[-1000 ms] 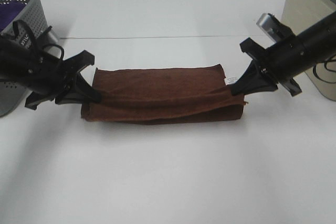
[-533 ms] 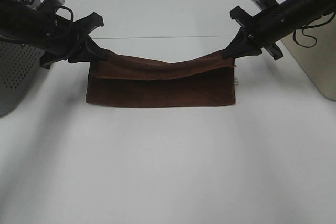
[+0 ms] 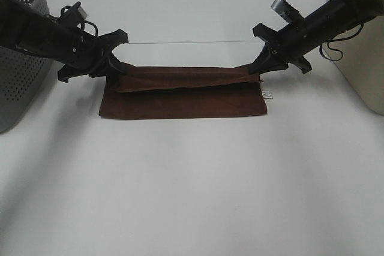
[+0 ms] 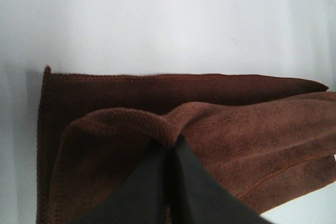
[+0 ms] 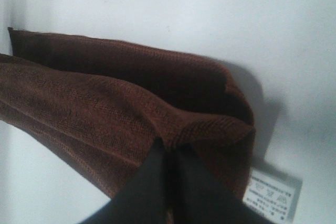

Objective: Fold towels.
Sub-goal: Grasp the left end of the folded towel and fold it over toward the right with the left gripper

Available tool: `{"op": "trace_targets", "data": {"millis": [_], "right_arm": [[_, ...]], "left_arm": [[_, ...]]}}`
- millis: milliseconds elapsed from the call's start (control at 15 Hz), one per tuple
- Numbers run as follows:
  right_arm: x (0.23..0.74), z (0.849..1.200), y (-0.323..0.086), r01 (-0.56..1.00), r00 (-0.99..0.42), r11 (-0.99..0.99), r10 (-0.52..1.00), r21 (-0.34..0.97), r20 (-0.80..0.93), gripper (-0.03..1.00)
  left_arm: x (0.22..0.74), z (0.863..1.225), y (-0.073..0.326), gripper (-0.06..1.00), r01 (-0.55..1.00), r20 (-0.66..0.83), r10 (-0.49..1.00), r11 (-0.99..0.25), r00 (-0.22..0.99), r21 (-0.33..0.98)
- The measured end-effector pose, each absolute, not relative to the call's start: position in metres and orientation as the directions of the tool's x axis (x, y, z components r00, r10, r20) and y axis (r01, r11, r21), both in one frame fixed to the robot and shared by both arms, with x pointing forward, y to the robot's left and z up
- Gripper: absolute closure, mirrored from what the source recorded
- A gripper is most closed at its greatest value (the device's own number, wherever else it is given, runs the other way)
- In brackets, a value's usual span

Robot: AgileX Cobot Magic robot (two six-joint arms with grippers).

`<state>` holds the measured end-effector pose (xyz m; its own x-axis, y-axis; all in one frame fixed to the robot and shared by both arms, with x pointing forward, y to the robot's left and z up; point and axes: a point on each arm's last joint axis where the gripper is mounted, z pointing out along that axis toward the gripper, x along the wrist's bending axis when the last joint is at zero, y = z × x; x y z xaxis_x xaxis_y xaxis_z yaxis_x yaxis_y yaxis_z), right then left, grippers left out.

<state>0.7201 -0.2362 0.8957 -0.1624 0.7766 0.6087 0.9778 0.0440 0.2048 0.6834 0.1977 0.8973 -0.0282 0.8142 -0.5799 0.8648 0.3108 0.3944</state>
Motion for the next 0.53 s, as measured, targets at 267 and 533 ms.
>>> {"op": "trace_targets", "data": {"millis": [267,533], "right_arm": [[0.721,0.889,-0.233,0.979,-0.158,0.044,0.778,0.198,0.608,0.71],[0.718,0.889,-0.215,0.978,-0.182,0.077,0.771,0.194,0.61,0.26]], "left_arm": [[0.687,0.889,0.197,0.68,0.869,-0.584,0.811,0.316,-0.039,0.381],[0.685,0.889,0.194,0.28,0.881,-0.606,0.795,0.312,-0.037,0.355]]}}
